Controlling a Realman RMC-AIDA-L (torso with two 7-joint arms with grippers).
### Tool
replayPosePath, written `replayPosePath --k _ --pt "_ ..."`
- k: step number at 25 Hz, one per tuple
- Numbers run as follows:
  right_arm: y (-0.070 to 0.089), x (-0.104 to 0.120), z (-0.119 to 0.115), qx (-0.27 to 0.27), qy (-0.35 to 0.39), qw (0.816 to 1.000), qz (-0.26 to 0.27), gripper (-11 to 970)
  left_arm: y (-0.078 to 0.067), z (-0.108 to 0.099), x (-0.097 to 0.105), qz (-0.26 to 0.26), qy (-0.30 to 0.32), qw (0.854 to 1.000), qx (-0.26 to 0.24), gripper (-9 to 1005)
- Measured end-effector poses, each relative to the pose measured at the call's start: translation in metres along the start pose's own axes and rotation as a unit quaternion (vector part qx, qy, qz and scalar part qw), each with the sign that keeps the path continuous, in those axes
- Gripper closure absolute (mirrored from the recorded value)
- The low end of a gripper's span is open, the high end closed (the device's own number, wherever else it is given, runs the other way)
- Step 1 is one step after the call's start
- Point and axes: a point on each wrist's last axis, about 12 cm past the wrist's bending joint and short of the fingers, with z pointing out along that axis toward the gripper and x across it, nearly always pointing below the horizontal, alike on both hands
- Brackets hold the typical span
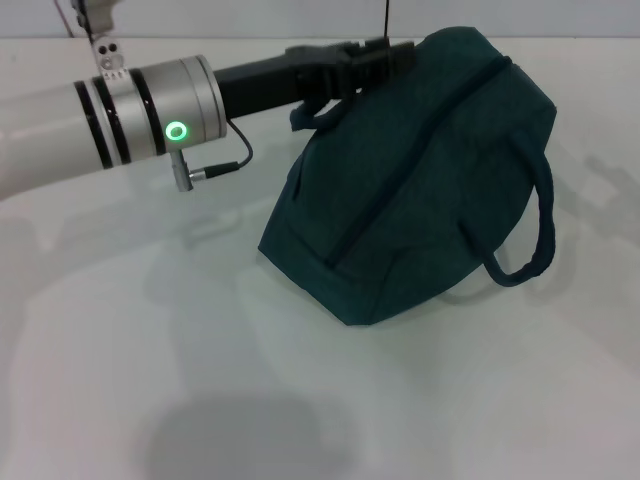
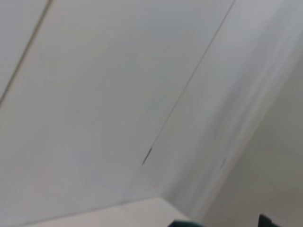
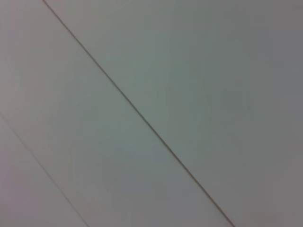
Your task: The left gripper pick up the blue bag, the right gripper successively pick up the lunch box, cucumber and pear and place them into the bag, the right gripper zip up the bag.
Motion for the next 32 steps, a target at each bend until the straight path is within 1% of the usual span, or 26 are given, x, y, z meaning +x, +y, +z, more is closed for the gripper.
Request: replayPosePath --k 1,5,9,12,15,16,17,20,21,24,28,32 --pt "0.000 -0.001 0.000 -0.003 0.000 1.000 -0.002 87 -0.001 -0.001 -0.001 0.001 -0.007 1.000 0.002 659" --pt "0.005 -0.007 0.000 -0.027 0.002 0.999 -0.019 87 -0.004 -0.007 -0.010 0.004 -0.043 0.999 0.022 562" --pt "0.017 -0.014 0.006 -0.089 0.004 0.994 -0.060 87 -0.007 -0.020 -0.027 0.028 -0.066 0.997 0.035 464" --pt "0.032 -0.020 0.016 -0.155 0.031 0.981 -0.109 87 -0.016 -0.033 -0.044 0.073 -0.062 0.993 0.066 391" --pt "0.044 -0.018 0.027 -0.206 0.072 0.964 -0.154 87 -0.025 -0.047 -0.053 0.107 -0.048 0.987 0.108 193" --pt "0.047 -0.016 0.030 -0.219 0.084 0.958 -0.166 87 -0.025 -0.047 -0.053 0.107 -0.048 0.987 0.108 178" --pt "0.050 -0.014 0.033 -0.232 0.095 0.951 -0.179 87 -0.027 -0.059 -0.054 0.123 -0.033 0.983 0.131 162" --pt "0.061 -0.005 0.041 -0.269 0.119 0.931 -0.216 87 -0.030 -0.072 -0.052 0.137 -0.018 0.980 0.147 116" --pt "0.064 -0.001 0.042 -0.282 0.128 0.923 -0.227 87 -0.033 -0.080 -0.047 0.149 -0.009 0.976 0.159 116" --pt "0.072 0.009 0.046 -0.310 0.163 0.903 -0.250 87 -0.038 -0.096 -0.037 0.166 -0.004 0.971 0.173 116" --pt "0.076 0.021 0.050 -0.331 0.208 0.886 -0.250 87 -0.044 -0.112 -0.021 0.177 -0.007 0.966 0.189 116" --pt "0.079 0.032 0.049 -0.350 0.216 0.876 -0.253 87 -0.044 -0.125 -0.002 0.173 -0.014 0.969 0.179 115"
